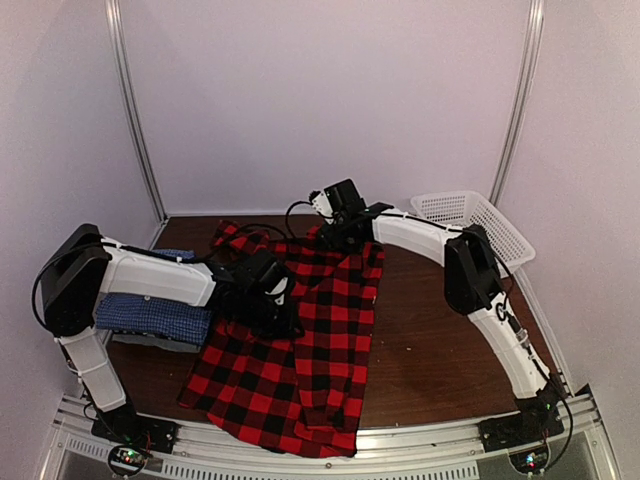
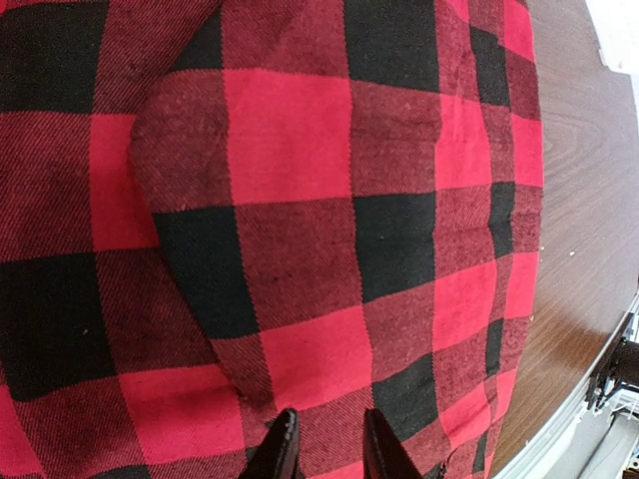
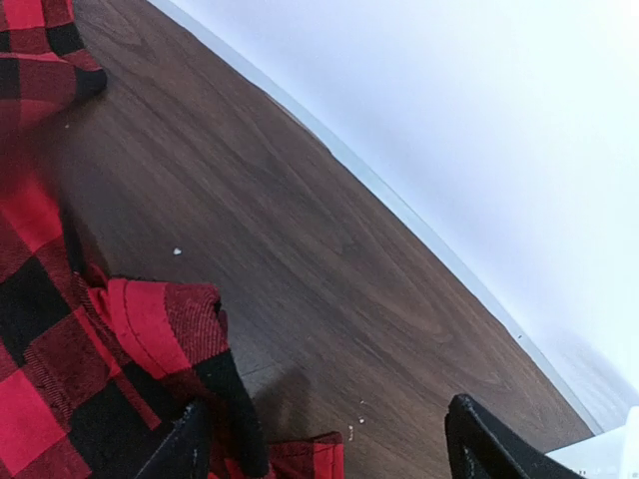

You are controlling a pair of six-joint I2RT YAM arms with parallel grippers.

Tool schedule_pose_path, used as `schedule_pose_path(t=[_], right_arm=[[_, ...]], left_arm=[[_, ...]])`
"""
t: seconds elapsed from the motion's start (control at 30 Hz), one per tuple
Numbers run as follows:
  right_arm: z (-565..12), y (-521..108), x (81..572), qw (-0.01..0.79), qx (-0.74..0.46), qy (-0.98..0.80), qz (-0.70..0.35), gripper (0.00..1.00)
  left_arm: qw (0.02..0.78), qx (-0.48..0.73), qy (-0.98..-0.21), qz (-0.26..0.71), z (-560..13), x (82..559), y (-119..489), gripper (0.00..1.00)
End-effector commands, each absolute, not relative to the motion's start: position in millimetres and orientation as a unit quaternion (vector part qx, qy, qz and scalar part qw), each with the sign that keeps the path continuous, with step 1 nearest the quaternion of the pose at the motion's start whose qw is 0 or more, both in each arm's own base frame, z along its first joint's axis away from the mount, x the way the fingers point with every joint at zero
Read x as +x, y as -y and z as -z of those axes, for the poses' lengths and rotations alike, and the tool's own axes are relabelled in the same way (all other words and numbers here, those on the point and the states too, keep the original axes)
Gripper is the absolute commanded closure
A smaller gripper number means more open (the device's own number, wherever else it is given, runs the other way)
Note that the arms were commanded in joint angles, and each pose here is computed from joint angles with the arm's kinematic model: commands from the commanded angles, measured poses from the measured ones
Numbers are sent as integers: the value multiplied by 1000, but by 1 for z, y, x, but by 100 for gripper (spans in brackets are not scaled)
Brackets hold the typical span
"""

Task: Fold and stack the long sleeve shirts
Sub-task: Adjust the corner of the shirt at the center of the board.

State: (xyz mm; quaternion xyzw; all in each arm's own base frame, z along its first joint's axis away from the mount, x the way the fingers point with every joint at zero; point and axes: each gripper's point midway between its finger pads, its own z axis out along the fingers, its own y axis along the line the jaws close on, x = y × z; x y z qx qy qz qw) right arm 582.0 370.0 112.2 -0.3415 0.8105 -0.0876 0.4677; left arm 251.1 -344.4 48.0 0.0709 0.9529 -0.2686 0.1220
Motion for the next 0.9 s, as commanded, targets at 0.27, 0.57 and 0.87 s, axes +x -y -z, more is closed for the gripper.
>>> schedule_pose_path(t=[0.27,0.57,0.87], right_arm=[[-139,-353,538,402,-377,-835,-2,19],[-119,-345,515,353,-404,-843,-22,17],[-105,-329,530,359,-386,-849,31,31]], left_arm=[[137,86,-943,291,-55,255,356,77],[137,87,-942,293,-55,255,357,77],[133,88,-942,295,-53,253,359,77]])
